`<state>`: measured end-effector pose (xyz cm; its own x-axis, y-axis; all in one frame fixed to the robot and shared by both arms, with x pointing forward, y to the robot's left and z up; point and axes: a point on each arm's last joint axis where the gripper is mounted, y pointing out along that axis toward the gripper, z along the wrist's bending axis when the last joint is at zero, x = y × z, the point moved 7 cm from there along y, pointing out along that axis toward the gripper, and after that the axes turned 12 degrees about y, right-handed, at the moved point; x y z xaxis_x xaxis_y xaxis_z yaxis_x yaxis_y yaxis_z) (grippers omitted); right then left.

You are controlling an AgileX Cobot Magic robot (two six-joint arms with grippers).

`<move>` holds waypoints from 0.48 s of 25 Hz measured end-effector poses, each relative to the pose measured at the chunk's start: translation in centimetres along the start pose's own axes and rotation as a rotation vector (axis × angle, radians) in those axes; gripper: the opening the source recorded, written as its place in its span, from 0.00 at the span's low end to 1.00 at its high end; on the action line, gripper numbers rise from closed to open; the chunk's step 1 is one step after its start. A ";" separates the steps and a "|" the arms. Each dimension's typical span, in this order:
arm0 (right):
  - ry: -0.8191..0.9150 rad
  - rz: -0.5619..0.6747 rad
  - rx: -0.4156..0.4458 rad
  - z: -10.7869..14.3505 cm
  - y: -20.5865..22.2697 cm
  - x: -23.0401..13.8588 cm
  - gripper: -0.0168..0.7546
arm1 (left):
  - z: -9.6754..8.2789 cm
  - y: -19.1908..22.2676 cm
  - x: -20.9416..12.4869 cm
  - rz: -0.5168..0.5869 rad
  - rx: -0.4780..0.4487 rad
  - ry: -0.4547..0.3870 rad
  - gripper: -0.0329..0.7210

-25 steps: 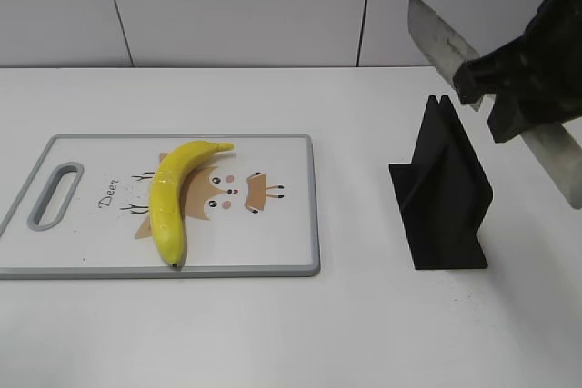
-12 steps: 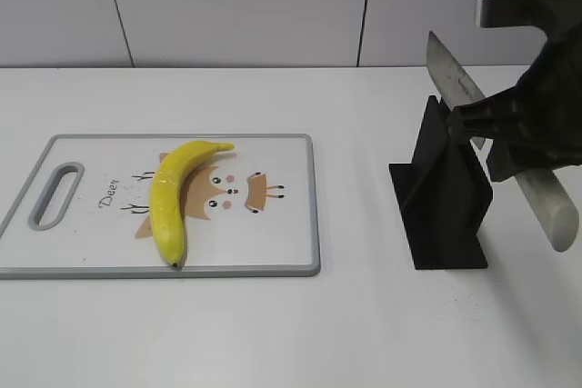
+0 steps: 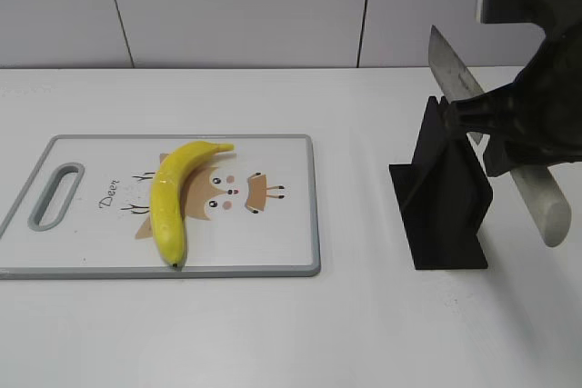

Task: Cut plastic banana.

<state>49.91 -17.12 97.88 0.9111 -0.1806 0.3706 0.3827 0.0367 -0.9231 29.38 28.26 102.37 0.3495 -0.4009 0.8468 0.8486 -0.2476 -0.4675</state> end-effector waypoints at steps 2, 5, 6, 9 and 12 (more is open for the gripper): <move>0.002 0.004 -0.005 -0.1 0.2 -0.2 0.25 | 0.0 0.1 0.0 -0.004 0.001 0.000 0.83; 0.013 0.011 -0.008 -0.3 0.8 -0.6 0.25 | 0.0 0.1 0.0 -0.008 0.003 0.000 0.83; 0.017 0.017 -0.012 -0.5 1.0 -0.9 0.25 | 0.0 0.1 0.0 -0.008 0.003 0.000 0.83; 0.022 0.036 -0.025 -1.0 1.8 -1.8 0.25 | 0.0 0.1 0.0 -0.010 0.003 -0.001 0.83; 0.024 0.040 -0.024 -1.2 2.4 -2.2 0.25 | 0.0 0.1 0.0 -0.011 0.004 -0.001 0.82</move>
<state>48.60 -17.77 94.76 0.9216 -0.2031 0.3307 0.3418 0.0208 -0.9396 29.47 28.24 102.37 0.3409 -0.3976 0.8519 0.8536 -0.2486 -0.4577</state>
